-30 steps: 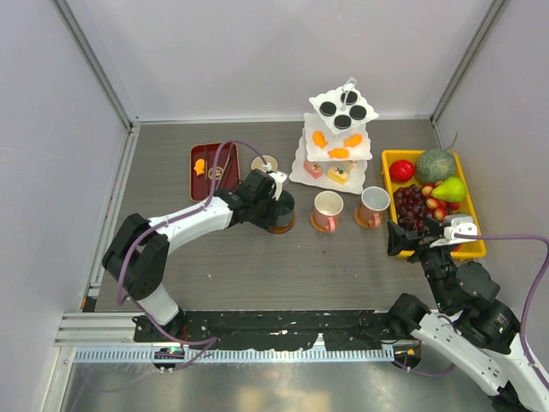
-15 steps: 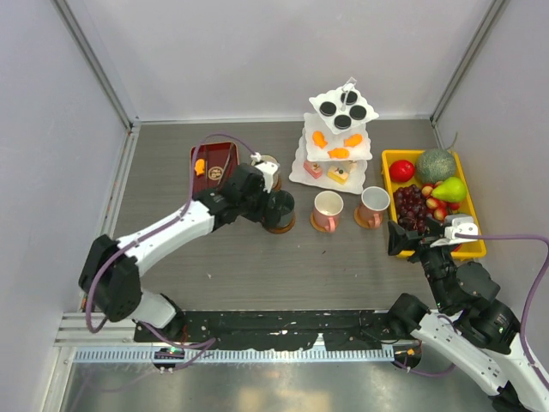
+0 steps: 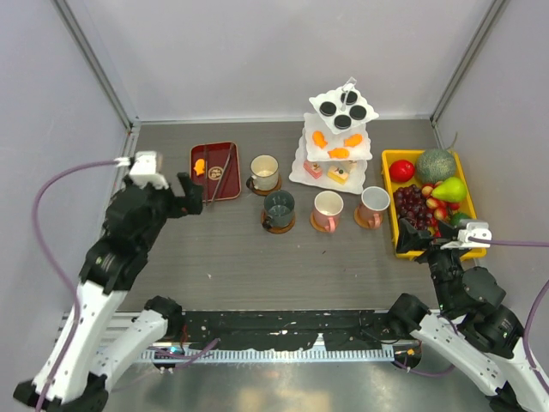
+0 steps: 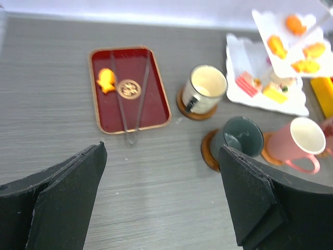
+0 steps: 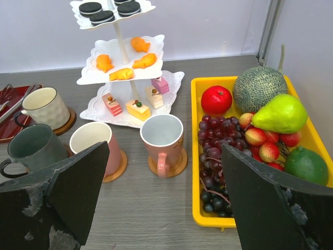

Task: Serve the afternoon tea
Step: Reset both arms

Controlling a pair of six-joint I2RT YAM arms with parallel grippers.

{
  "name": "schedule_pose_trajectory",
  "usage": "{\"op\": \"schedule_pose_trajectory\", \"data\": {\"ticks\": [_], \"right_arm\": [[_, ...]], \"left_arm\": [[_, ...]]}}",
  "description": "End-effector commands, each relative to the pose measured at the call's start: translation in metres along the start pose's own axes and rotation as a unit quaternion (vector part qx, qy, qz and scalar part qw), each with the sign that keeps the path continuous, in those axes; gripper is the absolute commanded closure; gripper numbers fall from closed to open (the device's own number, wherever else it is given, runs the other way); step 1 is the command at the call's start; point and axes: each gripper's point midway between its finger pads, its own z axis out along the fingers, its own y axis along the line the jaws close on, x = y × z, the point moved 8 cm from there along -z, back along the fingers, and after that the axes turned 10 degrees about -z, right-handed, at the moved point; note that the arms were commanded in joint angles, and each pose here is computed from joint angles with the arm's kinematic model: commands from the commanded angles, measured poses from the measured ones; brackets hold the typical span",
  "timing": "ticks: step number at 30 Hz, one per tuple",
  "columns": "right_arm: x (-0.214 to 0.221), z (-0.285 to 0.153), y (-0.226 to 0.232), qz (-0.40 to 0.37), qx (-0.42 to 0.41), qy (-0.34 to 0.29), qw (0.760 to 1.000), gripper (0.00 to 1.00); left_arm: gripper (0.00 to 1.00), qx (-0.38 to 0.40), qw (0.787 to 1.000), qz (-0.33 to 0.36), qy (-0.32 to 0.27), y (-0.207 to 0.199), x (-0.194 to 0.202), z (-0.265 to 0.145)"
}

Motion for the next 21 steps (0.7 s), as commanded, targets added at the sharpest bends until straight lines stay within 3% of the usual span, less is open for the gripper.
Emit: {"op": "schedule_pose_trajectory", "data": {"ticks": [1,11,17,21], "right_arm": [[-0.007,-0.003,-0.009,0.027,0.037,-0.005,0.999,0.04],[-0.008,-0.006,-0.016,0.043,0.057,-0.017,0.997,0.04],[-0.009,-0.008,-0.021,0.051,0.075,-0.021,0.996,0.04],[-0.009,-0.009,-0.022,0.054,0.076,-0.022,0.995,0.04]], "left_arm": [[0.01,-0.091,0.992,0.007,-0.087,0.034,-0.002,-0.041],[0.01,-0.177,0.943,-0.037,-0.278,0.090,0.029,-0.089],[0.01,-0.181,0.923,-0.074,-0.332,0.102,0.044,-0.092],[0.01,-0.188,0.920,-0.082,-0.335,0.104,0.045,-0.092]]}}
